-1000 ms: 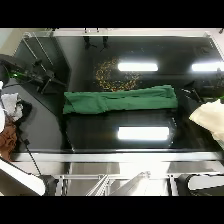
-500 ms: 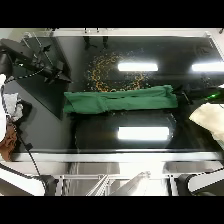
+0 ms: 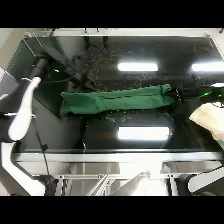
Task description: Fold the shirts.
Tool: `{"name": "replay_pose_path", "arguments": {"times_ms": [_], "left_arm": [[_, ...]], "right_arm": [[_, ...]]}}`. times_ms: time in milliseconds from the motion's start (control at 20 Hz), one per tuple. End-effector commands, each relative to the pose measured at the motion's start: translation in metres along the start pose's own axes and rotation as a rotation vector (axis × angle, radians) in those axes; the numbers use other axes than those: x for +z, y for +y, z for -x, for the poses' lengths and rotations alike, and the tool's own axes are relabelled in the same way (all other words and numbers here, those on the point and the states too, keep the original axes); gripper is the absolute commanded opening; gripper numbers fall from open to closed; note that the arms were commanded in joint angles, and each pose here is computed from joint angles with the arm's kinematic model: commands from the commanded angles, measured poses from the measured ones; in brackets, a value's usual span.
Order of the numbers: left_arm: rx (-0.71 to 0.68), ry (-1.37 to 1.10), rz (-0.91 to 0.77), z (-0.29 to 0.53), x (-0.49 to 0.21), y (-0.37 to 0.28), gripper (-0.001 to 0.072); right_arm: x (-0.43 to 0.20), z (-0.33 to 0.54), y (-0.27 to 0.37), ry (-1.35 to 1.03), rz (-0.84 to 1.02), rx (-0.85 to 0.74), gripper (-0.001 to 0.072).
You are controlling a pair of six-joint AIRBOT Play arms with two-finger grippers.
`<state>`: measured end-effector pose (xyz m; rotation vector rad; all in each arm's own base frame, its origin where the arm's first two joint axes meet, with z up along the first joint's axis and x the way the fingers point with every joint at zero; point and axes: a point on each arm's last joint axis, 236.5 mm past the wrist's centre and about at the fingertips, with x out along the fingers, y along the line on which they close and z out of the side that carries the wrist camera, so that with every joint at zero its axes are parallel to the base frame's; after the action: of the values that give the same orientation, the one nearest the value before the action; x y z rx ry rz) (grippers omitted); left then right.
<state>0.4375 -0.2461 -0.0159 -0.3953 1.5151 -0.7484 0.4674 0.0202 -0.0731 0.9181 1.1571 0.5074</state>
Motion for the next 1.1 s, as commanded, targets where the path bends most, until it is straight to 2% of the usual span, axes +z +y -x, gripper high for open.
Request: {"name": "replay_pose_path", "arguments": {"times_ms": [0,400,650,800,900,1050], "left_arm": [[0.014,0.017,-0.002,-0.077,0.008,-0.009,0.0022],[0.02,0.137,0.026,-0.162,0.002,-0.027,0.0021],[0.017,0.183,0.034,-0.175,-0.014,-0.029,0.0021],[-0.054,0.173,0.005,-0.181,-0.014,-0.062,0.0022],[-0.18,0.152,-0.076,-0.164,-0.01,-0.104,0.0021],[-0.176,0.148,-0.2,-0.067,-0.011,-0.11,0.0021]], "right_arm": [[-0.013,0.011,0.032,0.056,0.018,0.119,0.0028],[-0.045,0.027,0.071,0.188,0.023,0.283,0.0028],[-0.034,0.064,0.161,0.111,0.108,0.596,0.0028],[-0.033,0.085,0.228,0.034,0.227,0.733,0.0028],[-0.051,0.079,0.26,0.061,0.296,0.761,0.0028],[-0.082,0.033,0.297,0.127,0.349,0.734,0.0028]]}}
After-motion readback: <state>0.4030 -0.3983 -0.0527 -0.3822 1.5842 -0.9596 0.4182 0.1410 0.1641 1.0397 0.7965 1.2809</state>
